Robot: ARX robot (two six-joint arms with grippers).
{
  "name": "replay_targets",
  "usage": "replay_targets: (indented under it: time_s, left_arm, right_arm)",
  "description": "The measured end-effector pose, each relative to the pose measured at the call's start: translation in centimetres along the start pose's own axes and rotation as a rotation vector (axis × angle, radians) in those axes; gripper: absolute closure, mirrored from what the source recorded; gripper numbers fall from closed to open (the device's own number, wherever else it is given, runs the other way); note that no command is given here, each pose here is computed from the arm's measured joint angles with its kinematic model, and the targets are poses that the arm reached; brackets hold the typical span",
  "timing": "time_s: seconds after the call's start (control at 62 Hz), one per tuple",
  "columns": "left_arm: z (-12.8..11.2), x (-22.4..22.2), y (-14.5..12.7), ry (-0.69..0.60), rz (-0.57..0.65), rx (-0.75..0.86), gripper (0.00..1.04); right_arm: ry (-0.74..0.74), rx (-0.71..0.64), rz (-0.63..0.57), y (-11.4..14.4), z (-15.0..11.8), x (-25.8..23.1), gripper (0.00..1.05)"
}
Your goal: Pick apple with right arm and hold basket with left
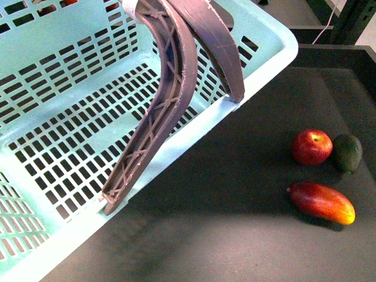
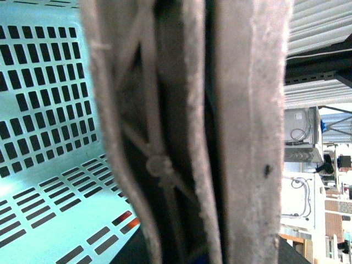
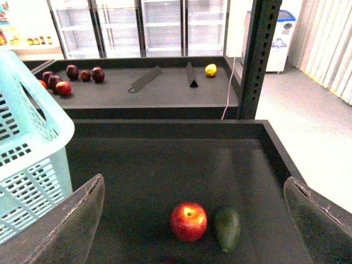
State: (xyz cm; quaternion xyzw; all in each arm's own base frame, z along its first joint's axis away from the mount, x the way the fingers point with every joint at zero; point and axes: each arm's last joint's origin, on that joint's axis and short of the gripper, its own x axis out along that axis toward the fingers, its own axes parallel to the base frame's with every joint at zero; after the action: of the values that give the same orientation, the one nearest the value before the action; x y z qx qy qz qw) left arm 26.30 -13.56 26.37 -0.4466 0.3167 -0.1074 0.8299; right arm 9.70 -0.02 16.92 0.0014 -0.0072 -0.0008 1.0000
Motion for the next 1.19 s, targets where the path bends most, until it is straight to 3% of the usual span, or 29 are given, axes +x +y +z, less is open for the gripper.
replay_targets:
  time_s: [0.258, 0.693, 0.725, 0.838, 0.886, 1.193]
  left_arm:
    - [-1.6, 0.3, -1.4, 0.063, -0.044, 0.052, 0.89]
    - [-1.6, 0.2, -1.5, 0.059, -0.046, 0.062, 0.89]
    - [-1.6, 0.2, -1.5, 0.059, -0.046, 0.062, 0.89]
    - [-1.6, 0.2, -1.5, 0.061, -0.048, 0.061, 0.89]
    - [-1.6, 0.2, -1.6, 0.063, -0.050, 0.064, 0.89]
    - [-1.6, 0.2, -1.6, 0.060, -0.049, 0.068, 0.89]
  right_arm:
    - [0.000, 0.000, 0.000, 0.0, 0.0, 0.0, 0.09]
    - [0.000, 0.000, 0.000, 0.0, 0.0, 0.0, 0.09]
    - [0.031, 0.009, -0.008, 0.0, -0.1, 0.0, 0.09]
    - [0.393, 0.070, -0.040, -0.2, -0.6, 0.3, 0.09]
    - [0.455, 0.082, -0.043, -0.3, -1.0, 0.6, 0.09]
    - [0.497, 0.068, -0.034, -1.4, -1.5, 5.2, 0.09]
